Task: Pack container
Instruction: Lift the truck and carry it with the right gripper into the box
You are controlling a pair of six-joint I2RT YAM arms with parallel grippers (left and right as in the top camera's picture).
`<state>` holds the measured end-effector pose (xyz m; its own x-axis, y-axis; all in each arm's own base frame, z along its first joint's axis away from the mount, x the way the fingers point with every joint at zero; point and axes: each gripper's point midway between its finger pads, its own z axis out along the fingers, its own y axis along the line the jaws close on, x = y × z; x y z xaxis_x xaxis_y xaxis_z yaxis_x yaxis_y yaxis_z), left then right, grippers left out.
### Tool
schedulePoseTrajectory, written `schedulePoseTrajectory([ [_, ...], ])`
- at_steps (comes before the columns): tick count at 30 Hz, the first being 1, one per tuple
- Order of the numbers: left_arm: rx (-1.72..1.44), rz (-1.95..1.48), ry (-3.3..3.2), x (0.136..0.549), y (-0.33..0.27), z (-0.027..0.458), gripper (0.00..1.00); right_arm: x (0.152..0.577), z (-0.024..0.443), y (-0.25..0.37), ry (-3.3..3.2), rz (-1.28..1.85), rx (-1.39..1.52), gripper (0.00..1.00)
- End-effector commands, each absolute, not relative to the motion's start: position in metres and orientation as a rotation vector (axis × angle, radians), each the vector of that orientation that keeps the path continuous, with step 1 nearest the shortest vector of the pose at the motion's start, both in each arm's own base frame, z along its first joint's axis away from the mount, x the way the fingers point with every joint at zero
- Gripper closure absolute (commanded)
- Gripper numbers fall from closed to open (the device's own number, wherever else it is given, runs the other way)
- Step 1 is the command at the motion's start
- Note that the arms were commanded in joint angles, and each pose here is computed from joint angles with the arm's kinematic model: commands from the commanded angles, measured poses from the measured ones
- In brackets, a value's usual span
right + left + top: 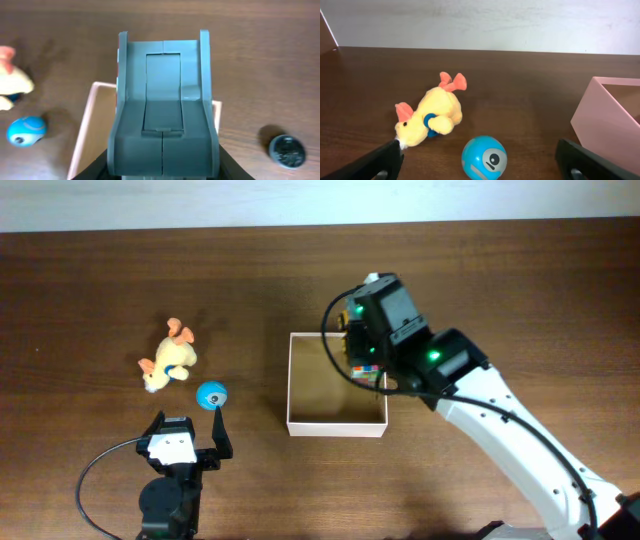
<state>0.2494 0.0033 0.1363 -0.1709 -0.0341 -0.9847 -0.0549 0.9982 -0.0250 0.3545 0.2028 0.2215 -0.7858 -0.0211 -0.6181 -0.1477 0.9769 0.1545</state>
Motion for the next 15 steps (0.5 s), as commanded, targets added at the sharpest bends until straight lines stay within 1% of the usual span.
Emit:
schedulePoseTrajectory([
  [1, -0.048, 0.029, 1.743, 0.249, 0.003, 0.135, 0.01, 0.341, 0.231, 0.223, 2.447, 0.320, -0.119, 0.59],
  [5, -0.048, 0.030, 1.743, 0.249, 0.003, 0.135, 0.01, 0.334, 0.224, 0.236, 2.465, 0.331, -0.121, 0.59],
  [15, -0.048, 0.029, 1.743, 0.249, 0.003, 0.135, 0.01, 0.338, 0.169, 0.252, 2.598, 0.285, -0.029, 0.60],
])
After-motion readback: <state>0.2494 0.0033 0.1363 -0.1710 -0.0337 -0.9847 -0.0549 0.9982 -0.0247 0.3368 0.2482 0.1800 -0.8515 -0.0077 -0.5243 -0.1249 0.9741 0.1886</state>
